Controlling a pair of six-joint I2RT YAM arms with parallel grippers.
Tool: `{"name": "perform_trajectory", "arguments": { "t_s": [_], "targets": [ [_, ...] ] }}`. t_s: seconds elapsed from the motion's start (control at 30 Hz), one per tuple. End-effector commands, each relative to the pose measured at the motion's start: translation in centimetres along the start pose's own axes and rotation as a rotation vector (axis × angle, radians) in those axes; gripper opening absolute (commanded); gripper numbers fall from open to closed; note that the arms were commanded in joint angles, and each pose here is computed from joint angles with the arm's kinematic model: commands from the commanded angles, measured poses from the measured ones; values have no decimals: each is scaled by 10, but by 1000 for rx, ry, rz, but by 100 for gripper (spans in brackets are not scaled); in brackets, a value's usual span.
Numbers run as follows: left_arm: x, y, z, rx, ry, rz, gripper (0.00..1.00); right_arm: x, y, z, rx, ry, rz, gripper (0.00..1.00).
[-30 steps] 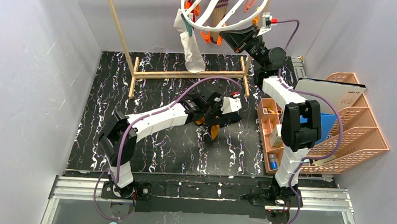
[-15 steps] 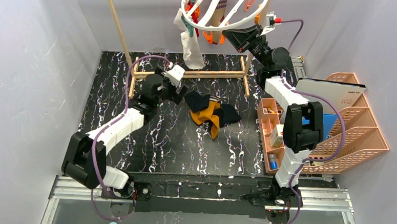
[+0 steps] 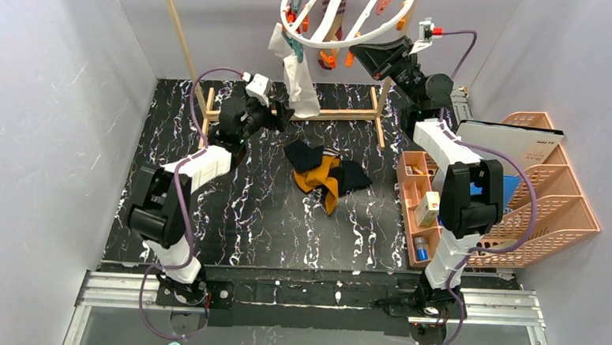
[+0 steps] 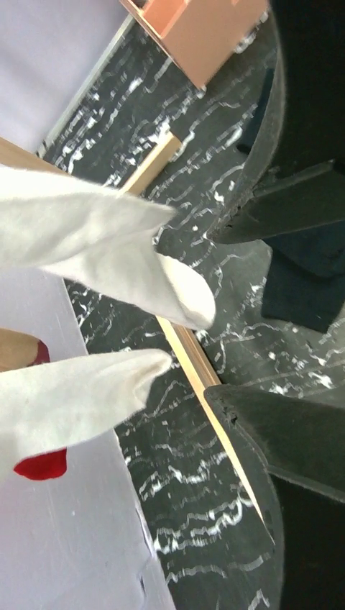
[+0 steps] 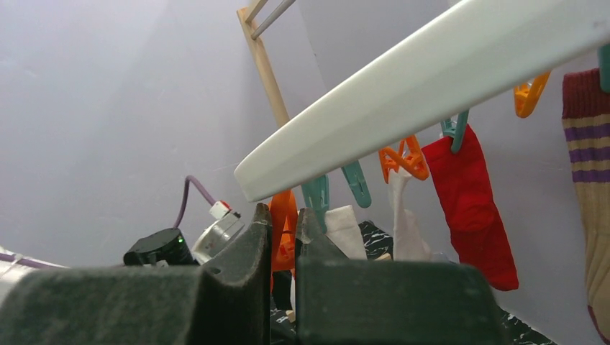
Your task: Remove the socks clipped to the hanger
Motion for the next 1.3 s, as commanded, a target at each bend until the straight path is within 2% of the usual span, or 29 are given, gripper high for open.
{"name": "perform_trajectory", "arguments": {
  "t_s": [0.0,0.17,0.43,0.53,0.73,0.8,0.83,0.97,1.13,1.23,1.27],
  "targets": [
    [-1,20,-39,-118,-96,71,70,27,-1,-28,-71,-66,-38,1],
    [-4,33,-38,-114,-129,127,82,25,-2,-28,-73,-62,-35,1],
    [-10,45,-37,-140,-161,190,85,21,-4,-26,-74,-51,-28,1],
    [-13,48,-39,-161,-180,214,83,20,-6,-27,-76,-51,-23,1],
    [-17,57,-36,-182,-221,261,63,16,-7,-25,-76,-44,-18,1],
    [-18,61,-34,-185,-231,276,47,16,-7,-25,-77,-43,-17,1],
    [-19,63,-33,-187,-236,281,43,15,-7,-25,-77,-40,-16,1],
    [-18,71,-30,-190,-244,293,34,14,-9,-25,-77,-39,-11,1],
    [-19,73,-24,-182,-239,294,18,12,-10,-26,-77,-42,-6,1],
    [-20,70,-22,-176,-236,293,2,10,-11,-25,-75,-38,-3,1],
    [-21,68,-22,-173,-234,293,0,9,-11,-25,-76,-38,-1,1]
  ]
}}
Point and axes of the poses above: each gripper's point midway between its finger pads, its own y axis out along the fingers, its own x axis along the line the jaws close on, z = x × y, the point moved 5 cm from there along -y, back along the fingers, and after that the axes turned 14 degrees about y, right-handed, at the moved point
